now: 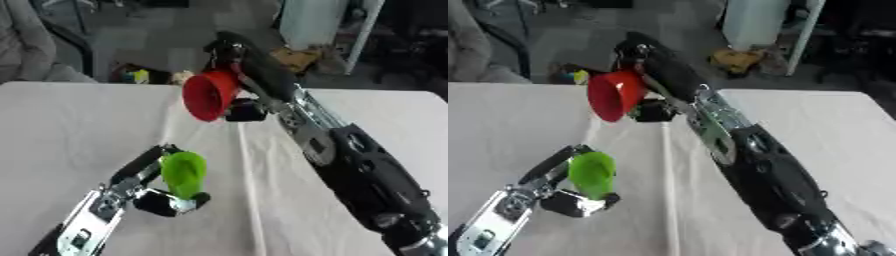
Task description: Pour the contents of one cup into another cup.
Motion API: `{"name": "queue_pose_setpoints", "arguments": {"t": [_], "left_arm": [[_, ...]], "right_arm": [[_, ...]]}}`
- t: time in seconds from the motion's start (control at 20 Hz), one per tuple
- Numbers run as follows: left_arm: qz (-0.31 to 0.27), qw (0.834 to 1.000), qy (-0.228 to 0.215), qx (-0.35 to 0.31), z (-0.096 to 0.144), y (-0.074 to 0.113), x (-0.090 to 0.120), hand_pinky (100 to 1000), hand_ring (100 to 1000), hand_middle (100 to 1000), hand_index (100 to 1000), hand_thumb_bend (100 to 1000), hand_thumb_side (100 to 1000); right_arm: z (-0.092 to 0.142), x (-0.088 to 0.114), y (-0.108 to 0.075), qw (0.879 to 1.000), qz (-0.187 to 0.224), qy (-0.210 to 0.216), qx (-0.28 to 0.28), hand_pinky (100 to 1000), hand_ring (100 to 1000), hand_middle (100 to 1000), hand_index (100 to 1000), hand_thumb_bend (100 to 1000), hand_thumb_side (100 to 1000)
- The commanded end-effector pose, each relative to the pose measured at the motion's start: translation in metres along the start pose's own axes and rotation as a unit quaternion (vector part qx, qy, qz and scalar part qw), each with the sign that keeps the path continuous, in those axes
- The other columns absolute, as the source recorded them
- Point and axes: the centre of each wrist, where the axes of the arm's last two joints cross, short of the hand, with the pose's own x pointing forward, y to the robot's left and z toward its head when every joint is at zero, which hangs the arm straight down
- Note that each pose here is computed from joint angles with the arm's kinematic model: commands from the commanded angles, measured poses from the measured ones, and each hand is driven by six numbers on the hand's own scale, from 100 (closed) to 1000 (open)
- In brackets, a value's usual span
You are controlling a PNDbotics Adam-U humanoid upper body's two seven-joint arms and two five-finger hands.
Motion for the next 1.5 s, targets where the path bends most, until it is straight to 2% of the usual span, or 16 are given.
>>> {"name": "queue_pose_setpoints", "arguments": {"t": [0.05,1.5], "left_arm": [[-0.013,1.0,-0.008,0.002,-0.0004,0.0097,0.0045,611,371,201,509,284,326],[-0.014,1.0,-0.007,0.002,0.0,0.011,0.0059,618,378,199,511,283,329]], "right_arm": [[-0.0059,-0.0019,-0.0129,1.0,0.023,-0.013,-0.01,936,778,452,553,100,158],[-0.0125,0.0041,-0.0187,0.993,0.101,-0.062,-0.009,942,764,455,532,100,155]]}}
